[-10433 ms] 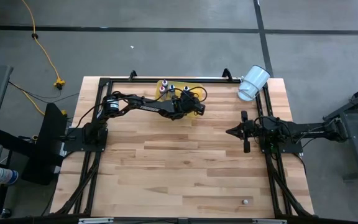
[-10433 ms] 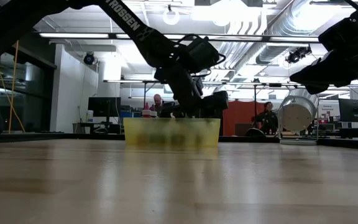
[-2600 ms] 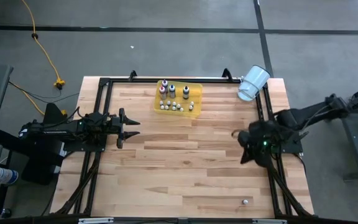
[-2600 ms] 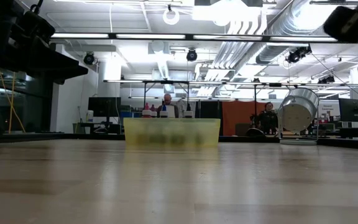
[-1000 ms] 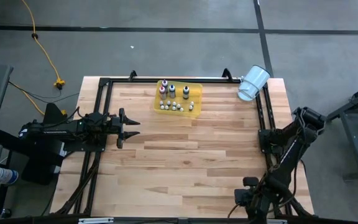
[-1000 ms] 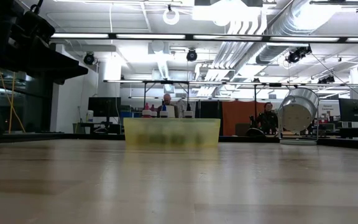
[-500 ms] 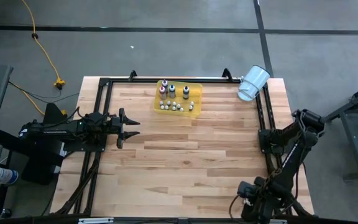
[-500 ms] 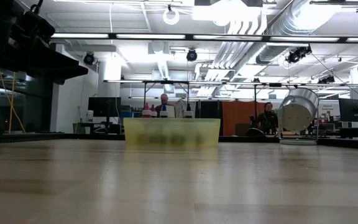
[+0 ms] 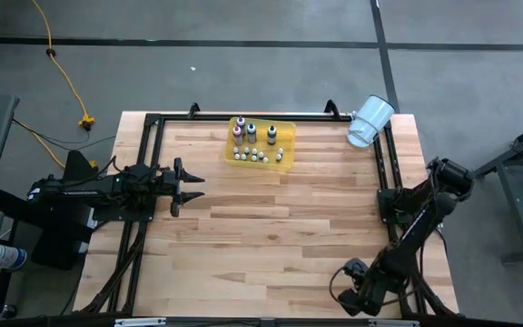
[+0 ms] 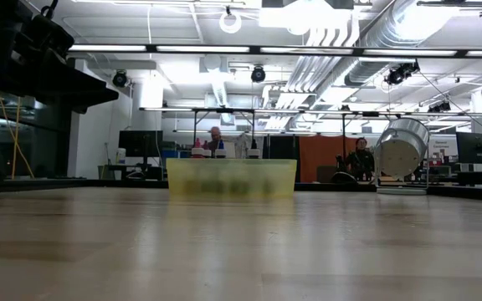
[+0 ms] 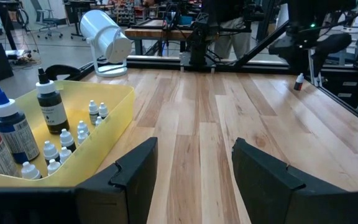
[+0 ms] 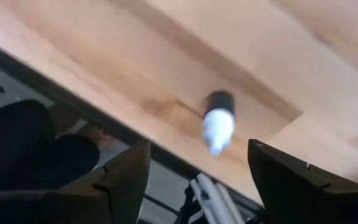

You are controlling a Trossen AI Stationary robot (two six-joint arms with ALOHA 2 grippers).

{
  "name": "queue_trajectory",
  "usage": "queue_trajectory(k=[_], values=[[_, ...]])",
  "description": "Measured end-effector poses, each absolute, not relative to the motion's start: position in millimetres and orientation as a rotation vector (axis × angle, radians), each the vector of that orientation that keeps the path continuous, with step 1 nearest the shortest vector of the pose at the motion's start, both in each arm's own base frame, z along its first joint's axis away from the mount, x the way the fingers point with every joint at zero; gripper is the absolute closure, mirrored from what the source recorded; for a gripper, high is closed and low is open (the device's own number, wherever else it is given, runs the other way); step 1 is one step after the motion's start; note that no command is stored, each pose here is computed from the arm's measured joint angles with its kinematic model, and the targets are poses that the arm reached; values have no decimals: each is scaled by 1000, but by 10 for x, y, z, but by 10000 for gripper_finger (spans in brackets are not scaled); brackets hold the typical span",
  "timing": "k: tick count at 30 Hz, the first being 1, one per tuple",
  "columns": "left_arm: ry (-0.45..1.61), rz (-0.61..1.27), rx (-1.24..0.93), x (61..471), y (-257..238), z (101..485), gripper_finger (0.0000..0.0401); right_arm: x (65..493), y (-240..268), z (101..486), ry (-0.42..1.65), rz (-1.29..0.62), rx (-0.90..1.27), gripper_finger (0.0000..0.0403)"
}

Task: Pick & Place food coloring
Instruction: Put the small red food coloring into the yellow container

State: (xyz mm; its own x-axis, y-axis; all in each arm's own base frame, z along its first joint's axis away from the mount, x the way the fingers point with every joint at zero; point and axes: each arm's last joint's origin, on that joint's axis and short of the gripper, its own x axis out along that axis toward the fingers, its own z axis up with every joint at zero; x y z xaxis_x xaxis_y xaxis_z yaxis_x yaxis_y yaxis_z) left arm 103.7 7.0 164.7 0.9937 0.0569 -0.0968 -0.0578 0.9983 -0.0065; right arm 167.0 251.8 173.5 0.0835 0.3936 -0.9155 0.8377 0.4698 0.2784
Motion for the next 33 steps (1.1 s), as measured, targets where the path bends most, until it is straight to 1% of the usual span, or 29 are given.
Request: queue_trajectory(k=[6,14,22,26,33], values=[[96,57,-9,1037,70,1647,203,1677,2421,1707,1531,-558,1079,144],[97,57,-9,1037,70,1647,203,1700,2419,1711,1534,-551,1094,144],[96,57,-10,1037,70,1647,203,1730,2466,1623,1570,-555,1103,148],[97,57,-9,1037,70,1647,203,1740,2474,1604,1563,-556,1104,171],[97,57,-9,1037,70,1647,203,1744,2482,1588,1571,-557,1103,239]])
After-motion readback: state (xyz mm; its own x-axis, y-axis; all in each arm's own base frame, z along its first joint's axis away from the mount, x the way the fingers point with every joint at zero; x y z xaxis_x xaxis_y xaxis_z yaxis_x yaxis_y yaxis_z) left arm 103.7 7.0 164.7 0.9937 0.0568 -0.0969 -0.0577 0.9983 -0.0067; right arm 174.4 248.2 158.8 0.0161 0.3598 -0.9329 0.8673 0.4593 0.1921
